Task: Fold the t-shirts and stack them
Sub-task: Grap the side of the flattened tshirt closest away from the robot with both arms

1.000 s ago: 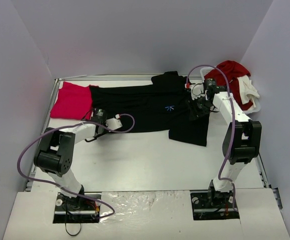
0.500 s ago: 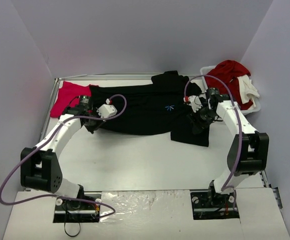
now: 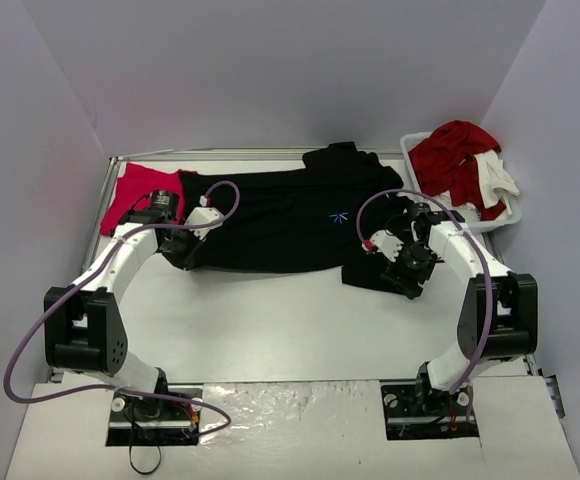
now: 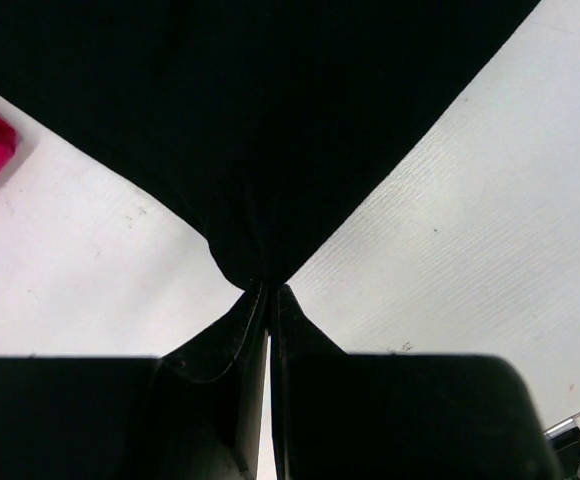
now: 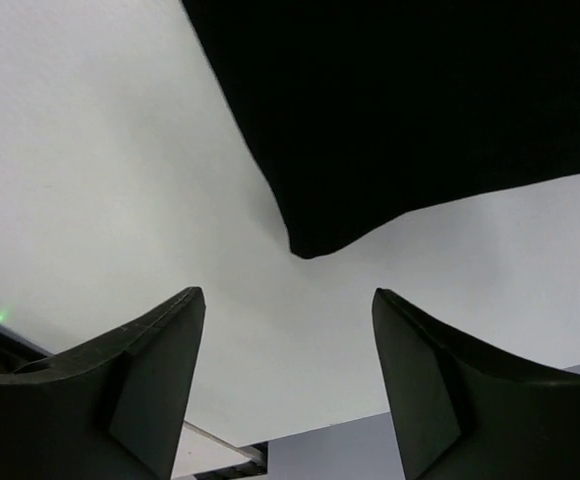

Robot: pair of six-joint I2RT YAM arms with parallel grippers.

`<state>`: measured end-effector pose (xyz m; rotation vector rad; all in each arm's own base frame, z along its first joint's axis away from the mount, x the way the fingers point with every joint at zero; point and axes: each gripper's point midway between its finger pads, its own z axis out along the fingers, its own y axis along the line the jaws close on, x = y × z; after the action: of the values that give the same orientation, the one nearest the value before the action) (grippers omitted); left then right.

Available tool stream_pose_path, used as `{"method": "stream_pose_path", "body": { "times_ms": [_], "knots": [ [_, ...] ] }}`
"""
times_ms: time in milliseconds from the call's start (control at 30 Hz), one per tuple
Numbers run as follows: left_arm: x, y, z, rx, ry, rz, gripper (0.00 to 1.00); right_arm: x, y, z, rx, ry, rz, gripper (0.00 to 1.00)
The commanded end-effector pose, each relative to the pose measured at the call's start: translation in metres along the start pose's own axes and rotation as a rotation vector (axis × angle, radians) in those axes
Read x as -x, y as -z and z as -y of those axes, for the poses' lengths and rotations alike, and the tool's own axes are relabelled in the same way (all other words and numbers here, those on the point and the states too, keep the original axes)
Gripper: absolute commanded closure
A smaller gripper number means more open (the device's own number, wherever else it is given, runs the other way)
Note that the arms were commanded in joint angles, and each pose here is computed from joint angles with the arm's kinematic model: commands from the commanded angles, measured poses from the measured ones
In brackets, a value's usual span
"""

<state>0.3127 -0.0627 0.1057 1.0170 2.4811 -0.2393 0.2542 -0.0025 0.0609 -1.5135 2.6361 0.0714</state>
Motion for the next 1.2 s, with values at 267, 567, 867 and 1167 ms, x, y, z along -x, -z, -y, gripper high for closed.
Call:
{"method": "stream_pose_path", "body": {
  "times_ms": [267,567,867,1167],
  "knots": [
    [0.007,0.008,-0.006,0.006,0.048,0.025,0.98,0.011,-0.047,0.030,-0.002,-0.003,-0.068,0.30],
    [0.004,0.007,-0.002,-0.014,0.050,0.034,0.98,0.006,-0.060,0.002,0.107,-0.031,-0.158,1.00],
    [0.008,0.011,-0.003,-0.016,0.038,0.051,0.98,0.040,0.050,-0.035,0.281,0.104,0.036,1.00],
    [0.001,0.003,-0.001,-0.040,0.047,0.022,0.98,0.067,-0.017,0.051,0.334,-0.136,0.054,0.62]
  ]
}}
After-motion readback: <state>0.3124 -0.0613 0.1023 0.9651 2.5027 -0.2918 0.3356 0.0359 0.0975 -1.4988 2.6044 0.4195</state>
